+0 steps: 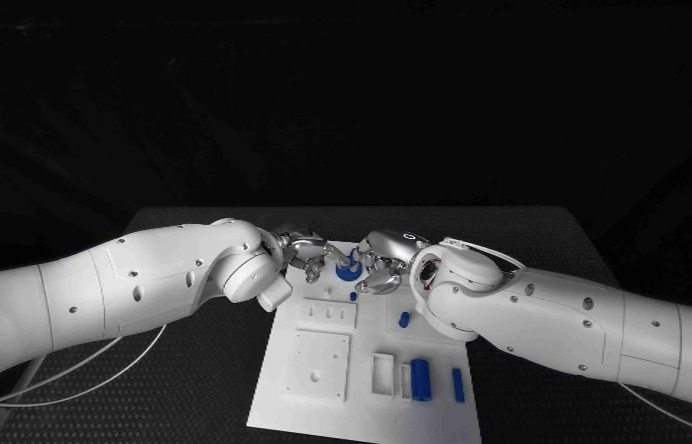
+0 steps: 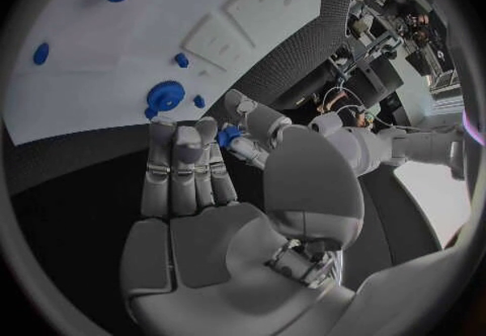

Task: Assemble the parts on the task board

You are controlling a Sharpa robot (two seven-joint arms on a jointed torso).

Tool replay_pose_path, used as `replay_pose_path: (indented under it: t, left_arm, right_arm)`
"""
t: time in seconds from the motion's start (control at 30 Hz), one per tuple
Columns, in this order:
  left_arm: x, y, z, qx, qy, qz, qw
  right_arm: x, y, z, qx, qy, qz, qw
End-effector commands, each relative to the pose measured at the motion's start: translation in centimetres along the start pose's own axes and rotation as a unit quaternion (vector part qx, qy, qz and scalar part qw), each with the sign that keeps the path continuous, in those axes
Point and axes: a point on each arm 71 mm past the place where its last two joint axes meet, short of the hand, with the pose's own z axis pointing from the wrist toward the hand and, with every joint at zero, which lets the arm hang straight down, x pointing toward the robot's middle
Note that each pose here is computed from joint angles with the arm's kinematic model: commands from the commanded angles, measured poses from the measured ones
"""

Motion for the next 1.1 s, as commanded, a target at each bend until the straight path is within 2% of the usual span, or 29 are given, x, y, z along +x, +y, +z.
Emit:
replay_pose_path:
  t: [0.03, 0.4, 0.63, 1.1]
  left_arm:
    - [0.04, -0.2, 0.02, 0.005, 0.004, -0.001, 1.0]
    - [-0.15, -0.1, 0.08, 0.003, 0.001, -0.001, 1.0]
    - [-0.07, -0.13, 0.1, 0.003, 0.004, 0.0, 1.0]
    - [-0.14, -0.07, 0.1, 0.002, 0.004, 0.0, 1.0]
  right_arm:
    - [0.2, 0.6, -0.2, -0.014, 0.0, -0.004, 1.0]
    - [0.7, 1.2, -0.7, -0.025, 0.002, -0.008, 1.0]
    - [0.5, 0.4, -0.7, -0.016, -0.007, -0.015, 1.0]
    - [1.1, 1.8, -1.2, -0.033, -0.001, -0.006, 0.999]
